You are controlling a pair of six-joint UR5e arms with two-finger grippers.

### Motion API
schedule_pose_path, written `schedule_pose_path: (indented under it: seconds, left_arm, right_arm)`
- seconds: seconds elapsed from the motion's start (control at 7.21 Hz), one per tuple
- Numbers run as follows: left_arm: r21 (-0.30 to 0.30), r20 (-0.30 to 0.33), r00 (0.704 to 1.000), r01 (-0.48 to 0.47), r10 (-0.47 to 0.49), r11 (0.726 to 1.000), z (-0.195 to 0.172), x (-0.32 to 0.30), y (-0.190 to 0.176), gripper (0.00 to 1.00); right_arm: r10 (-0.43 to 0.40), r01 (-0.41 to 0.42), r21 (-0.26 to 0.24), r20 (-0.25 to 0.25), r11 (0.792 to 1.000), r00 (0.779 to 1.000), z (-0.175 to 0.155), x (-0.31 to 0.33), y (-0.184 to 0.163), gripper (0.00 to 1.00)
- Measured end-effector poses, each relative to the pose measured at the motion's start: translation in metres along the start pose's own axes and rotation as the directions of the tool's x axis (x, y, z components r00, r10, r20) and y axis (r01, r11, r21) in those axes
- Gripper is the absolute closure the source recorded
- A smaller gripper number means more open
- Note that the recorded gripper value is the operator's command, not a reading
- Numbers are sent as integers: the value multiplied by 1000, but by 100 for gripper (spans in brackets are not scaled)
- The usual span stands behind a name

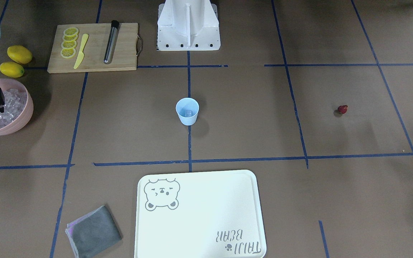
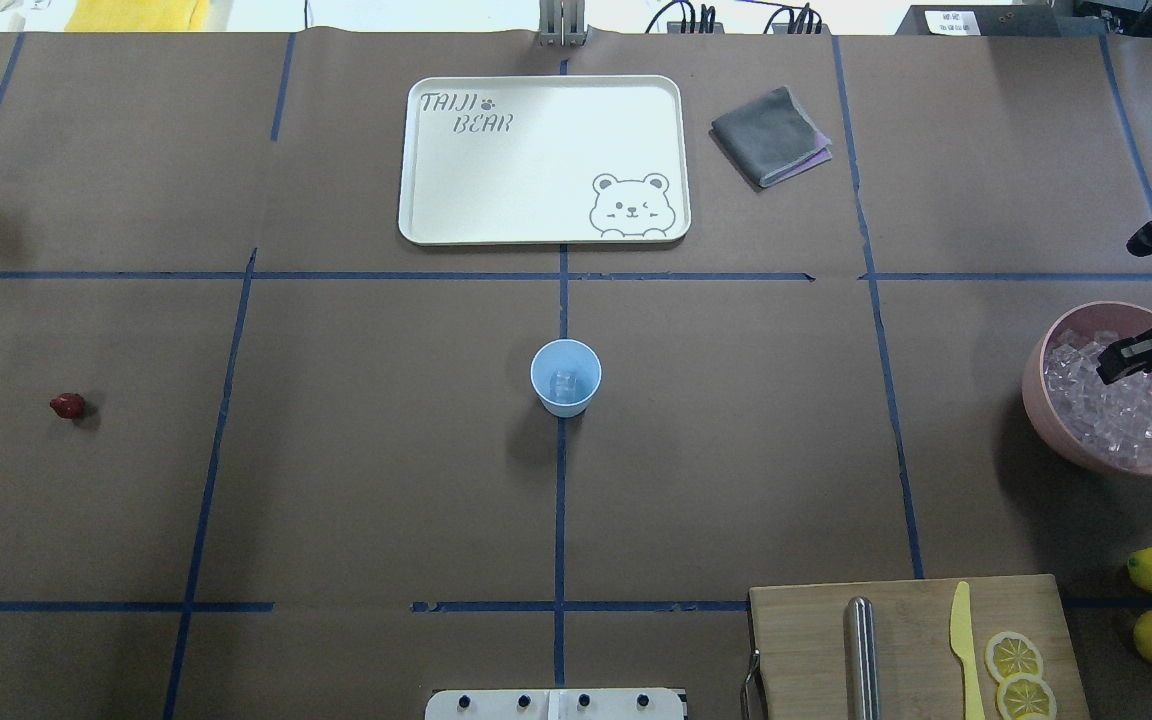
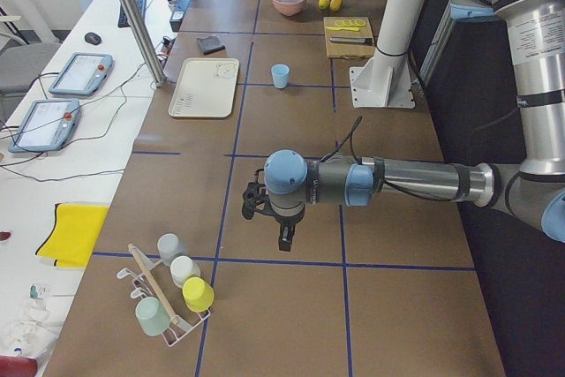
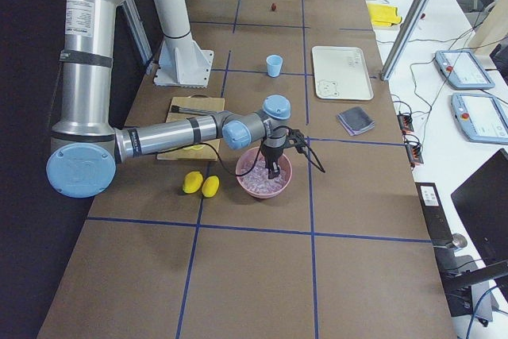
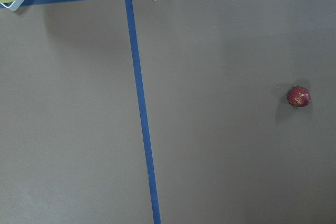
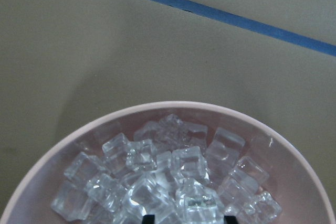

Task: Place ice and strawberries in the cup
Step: 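Lower the right gripper into the bowl and grasp a third ice cube, then carry the ice cube over the blue cup and open the right gripper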

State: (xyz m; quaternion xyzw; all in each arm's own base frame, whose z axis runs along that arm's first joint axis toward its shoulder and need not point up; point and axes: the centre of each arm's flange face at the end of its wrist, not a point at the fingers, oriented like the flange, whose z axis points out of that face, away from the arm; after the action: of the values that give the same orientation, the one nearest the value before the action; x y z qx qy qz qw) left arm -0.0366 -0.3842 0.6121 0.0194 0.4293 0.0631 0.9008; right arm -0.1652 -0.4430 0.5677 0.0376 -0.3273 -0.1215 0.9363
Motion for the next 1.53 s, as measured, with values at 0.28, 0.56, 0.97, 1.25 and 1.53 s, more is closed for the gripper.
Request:
schedule_pose_path:
  seconds: [0.28,0.56,0.97,1.25,1.53]
  left_arm:
    - [-1,0,1000,1,-1,1000,0,0,0,0]
    - [-1,0,1000,1,-1,1000,0,0,1,0]
    - [-1,0,1000,2,-2,1000,0,0,1,0]
    - [1,0,1000,-1,1,1000,-1,1,0,0]
    - [4,0,1000,-5,5,1000,-2,3,0,0]
  right_arm:
    - [-4,4,-1,0,1000,1000,0,0,0,97]
    - [-5,5,1,2,1000,1000,-1,0,0,100]
    - [2,-6,66,63,998,998,-53,-34,2,100]
    - [190,-215,119,193,969,963,-110,-97,-23,100]
    - [355,-396,62,329,916,875,-135,-213,-58,100]
